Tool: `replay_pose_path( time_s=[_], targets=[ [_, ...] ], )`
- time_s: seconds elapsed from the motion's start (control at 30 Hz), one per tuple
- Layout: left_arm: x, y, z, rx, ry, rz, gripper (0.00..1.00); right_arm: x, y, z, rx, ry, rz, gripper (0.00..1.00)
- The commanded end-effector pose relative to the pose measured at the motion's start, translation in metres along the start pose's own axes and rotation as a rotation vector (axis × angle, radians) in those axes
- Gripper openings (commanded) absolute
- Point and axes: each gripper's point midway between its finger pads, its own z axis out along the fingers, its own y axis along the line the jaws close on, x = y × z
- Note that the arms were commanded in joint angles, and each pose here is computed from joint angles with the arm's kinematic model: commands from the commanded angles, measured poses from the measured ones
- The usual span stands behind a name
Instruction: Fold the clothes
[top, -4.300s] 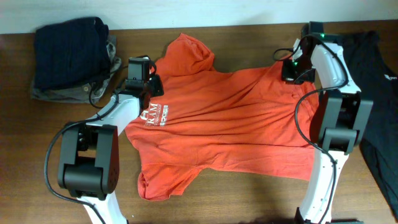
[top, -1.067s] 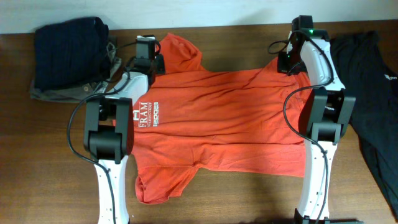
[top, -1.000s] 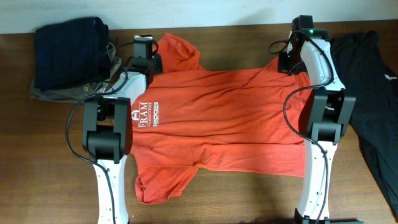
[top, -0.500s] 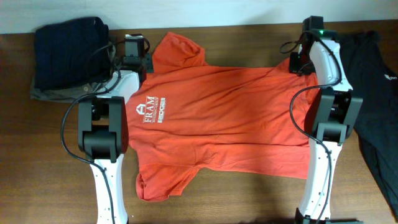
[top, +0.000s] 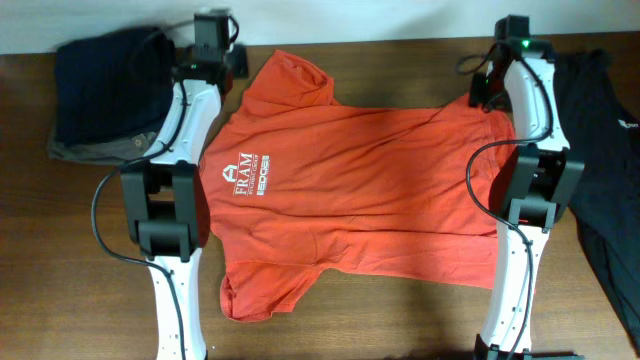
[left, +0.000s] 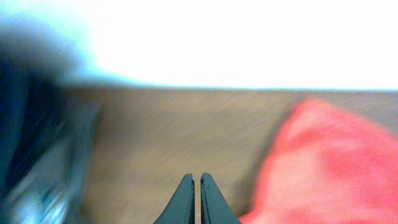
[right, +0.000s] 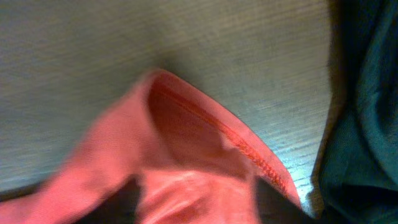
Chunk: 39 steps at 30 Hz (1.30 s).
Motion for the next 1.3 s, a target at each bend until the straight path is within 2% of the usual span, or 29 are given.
replay_pose_path(
  time_s=[0.0, 0.1, 0.2, 0.43, 0.67, 0.8, 0.9, 0.97, 1.07, 1.27],
  targets=[
    [-0.019, -0.061, -0.013, 0.215, -0.053, 0.04, 0.06, -0.018, 0.023, -0.03, -0.153, -0.057, 0.018, 0.89],
    [-0.015, -0.076, -0.009, 0.234, -0.062, 0.06, 0.07, -0.016, 0.038, -0.047, -0.227, -0.045, 0.01, 0.95],
    [-0.003, -0.09, 0.005, 0.249, -0.062, 0.071, 0.16, -0.004, 0.054, -0.061, -0.28, -0.003, -0.008, 0.97],
    [0.044, -0.095, 0.047, 0.237, -0.005, 0.078, 0.14, 0.032, 0.086, -0.073, -0.308, 0.124, -0.063, 0.96],
    [0.072, -0.085, 0.067, 0.197, 0.043, 0.078, 0.09, 0.048, 0.104, -0.077, -0.311, 0.175, -0.105, 0.85],
    [0.076, -0.081, 0.071, 0.191, 0.052, 0.074, 0.01, 0.053, 0.107, -0.078, -0.309, 0.19, -0.111, 0.82],
    [0.079, -0.077, 0.073, 0.18, 0.058, 0.073, 0.01, 0.054, 0.103, -0.077, -0.291, 0.195, -0.11, 0.8],
    [0.079, -0.072, 0.074, 0.152, 0.06, 0.073, 0.01, 0.054, 0.098, -0.076, -0.267, 0.196, -0.111, 0.71],
    [0.08, -0.062, 0.075, 0.117, 0.065, 0.07, 0.01, 0.056, 0.096, -0.076, -0.253, 0.202, -0.113, 0.63],
    [0.088, -0.036, 0.083, 0.087, 0.09, 0.048, 0.01, 0.064, 0.094, -0.077, -0.248, 0.236, -0.113, 0.61]
  ],
)
